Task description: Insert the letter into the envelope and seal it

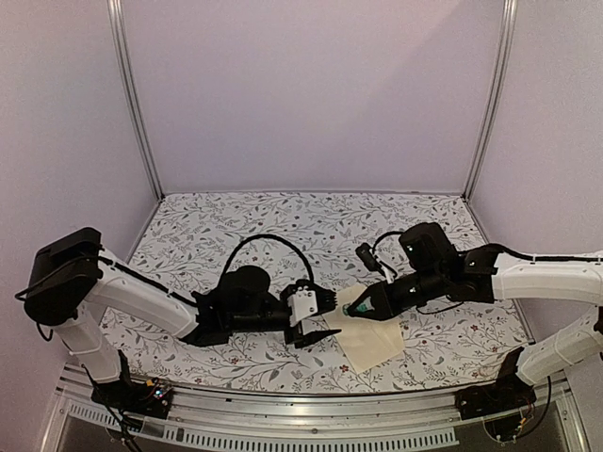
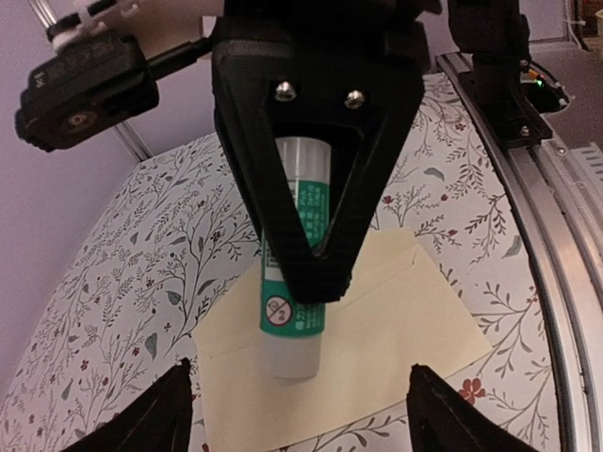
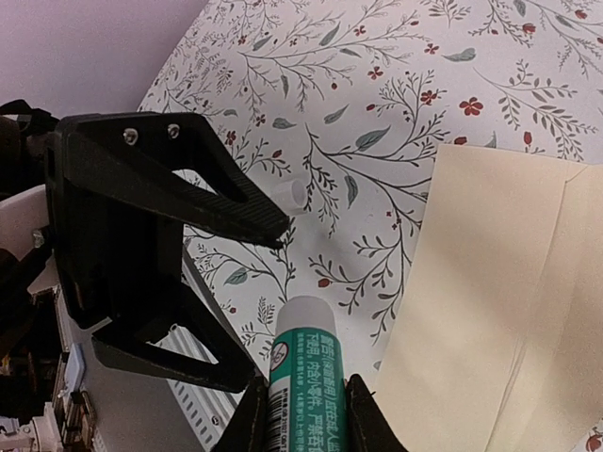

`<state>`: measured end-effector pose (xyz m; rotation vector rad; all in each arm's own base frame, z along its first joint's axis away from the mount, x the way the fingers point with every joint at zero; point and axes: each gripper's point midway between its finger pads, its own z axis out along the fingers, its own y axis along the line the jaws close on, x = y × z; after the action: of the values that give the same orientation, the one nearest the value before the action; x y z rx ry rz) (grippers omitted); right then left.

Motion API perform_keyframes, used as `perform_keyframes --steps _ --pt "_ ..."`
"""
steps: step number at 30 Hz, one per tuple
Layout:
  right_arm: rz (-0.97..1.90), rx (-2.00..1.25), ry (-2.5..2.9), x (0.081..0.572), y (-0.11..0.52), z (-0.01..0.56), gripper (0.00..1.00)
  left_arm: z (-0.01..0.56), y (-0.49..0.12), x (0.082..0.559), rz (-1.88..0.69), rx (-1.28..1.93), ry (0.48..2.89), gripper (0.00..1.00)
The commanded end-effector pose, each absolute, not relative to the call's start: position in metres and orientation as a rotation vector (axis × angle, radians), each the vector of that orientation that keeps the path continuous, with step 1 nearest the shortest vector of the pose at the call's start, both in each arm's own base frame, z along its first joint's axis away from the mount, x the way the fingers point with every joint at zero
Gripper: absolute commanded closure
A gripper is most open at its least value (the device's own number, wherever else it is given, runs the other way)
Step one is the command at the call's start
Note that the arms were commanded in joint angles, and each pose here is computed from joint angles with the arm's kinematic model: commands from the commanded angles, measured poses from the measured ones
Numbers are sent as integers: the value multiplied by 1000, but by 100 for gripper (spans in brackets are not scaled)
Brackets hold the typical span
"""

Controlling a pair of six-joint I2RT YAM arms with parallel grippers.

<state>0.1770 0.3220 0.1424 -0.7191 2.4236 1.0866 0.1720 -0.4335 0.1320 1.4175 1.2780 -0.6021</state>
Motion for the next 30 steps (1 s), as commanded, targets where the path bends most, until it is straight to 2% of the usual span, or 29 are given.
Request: perform_keyframes --steps 1,8,11,15,17,18,19,20,22,23,26,30 --pt "1141 -758 2383 176 343 155 100 140 -449 164 -650 1416 1220 25" --pt "1191 -772 2370 175 353 162 100 137 -459 164 -651 1431 1223 50" --pt "1209 -776 2379 173 355 161 100 142 -462 165 -653 1419 1222 70" --pt "1223 -769 2377 173 357 163 100 139 -465 167 -628 1420 1238 84" --pt "1237 -767 2369 172 358 166 100 140 -465 167 -622 1417 1236 96" --pt "1246 -767 2364 172 358 168 100 141 -465 166 -622 1415 1235 100" --pt "1255 -768 2359 171 358 169 100 143 -464 164 -627 1413 1232 100" --pt "1264 -769 2355 171 359 171 93 145 -463 164 -630 1410 1227 100" --pt "1262 -767 2349 172 359 174 64 147 -462 162 -640 1404 1223 100" --pt "1254 -769 2345 173 359 176 54 148 -461 161 -643 1402 1226 100" --pt "1220 -769 2305 177 356 188 42 153 -458 161 -659 1388 1233 100" --pt "1241 -792 2182 175 352 219 39 162 -452 162 -744 1371 1249 100"
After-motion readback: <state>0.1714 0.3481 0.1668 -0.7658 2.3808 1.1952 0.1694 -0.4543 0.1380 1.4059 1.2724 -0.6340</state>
